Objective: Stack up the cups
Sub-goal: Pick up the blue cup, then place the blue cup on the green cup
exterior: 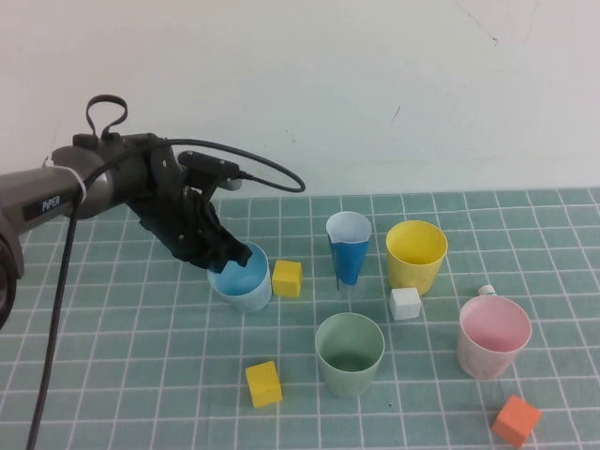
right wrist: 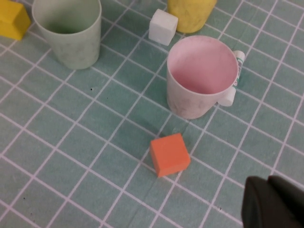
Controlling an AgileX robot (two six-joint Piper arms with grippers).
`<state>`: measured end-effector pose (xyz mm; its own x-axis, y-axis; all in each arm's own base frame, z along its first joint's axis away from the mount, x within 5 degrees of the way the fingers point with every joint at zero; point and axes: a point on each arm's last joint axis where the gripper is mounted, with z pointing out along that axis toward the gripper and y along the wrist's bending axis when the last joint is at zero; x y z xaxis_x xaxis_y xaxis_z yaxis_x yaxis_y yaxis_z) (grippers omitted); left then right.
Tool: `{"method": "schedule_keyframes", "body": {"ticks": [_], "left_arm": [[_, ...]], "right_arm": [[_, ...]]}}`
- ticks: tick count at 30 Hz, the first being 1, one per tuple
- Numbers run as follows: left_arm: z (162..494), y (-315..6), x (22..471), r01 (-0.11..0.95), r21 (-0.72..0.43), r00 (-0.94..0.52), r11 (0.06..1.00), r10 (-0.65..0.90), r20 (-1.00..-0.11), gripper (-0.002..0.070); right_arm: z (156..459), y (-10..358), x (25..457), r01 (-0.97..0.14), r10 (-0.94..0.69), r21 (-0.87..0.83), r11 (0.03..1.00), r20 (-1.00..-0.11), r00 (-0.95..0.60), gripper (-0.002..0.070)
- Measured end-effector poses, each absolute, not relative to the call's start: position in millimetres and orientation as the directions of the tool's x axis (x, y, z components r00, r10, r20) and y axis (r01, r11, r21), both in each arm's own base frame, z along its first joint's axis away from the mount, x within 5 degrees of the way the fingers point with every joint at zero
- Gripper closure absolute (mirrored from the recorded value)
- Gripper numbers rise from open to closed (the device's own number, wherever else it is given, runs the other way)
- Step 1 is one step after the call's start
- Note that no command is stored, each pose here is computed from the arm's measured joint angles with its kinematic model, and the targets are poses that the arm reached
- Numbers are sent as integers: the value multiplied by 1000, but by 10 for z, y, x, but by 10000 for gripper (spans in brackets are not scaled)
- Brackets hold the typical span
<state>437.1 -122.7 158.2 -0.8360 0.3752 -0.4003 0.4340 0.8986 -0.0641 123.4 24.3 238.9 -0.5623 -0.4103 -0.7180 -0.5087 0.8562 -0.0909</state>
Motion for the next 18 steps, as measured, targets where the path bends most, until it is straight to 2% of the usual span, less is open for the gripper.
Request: {"method": "schedule_keyframes", "body": {"ticks": [4,7,11,15,18], "left_arm": [[1761,-1254,4389,437,-89,-839,895,370,-400,669],[2055,-1301,4419,443,-128,-834,887,355,-423,669],[2445,-1409,4371,465,-246,-843,850,340,-416,669],[2592,-1644,4177,557,-309,-821,771,454,-347,669],[2581,-1899,4020,622,-293,-780,726,544,-308,669]], "right_arm": [[2391,245,1234,-508,-407,-88,857,-720,-562,678],[2392,245,1236,-507,-406,-88,858,-721,-562,678],[2393,244,1237,-505,-404,-88,858,-722,-561,678],[2395,242,1241,-502,-403,-91,860,-724,-559,678],[2397,244,1241,-501,-399,-87,861,-727,-559,678]]}}
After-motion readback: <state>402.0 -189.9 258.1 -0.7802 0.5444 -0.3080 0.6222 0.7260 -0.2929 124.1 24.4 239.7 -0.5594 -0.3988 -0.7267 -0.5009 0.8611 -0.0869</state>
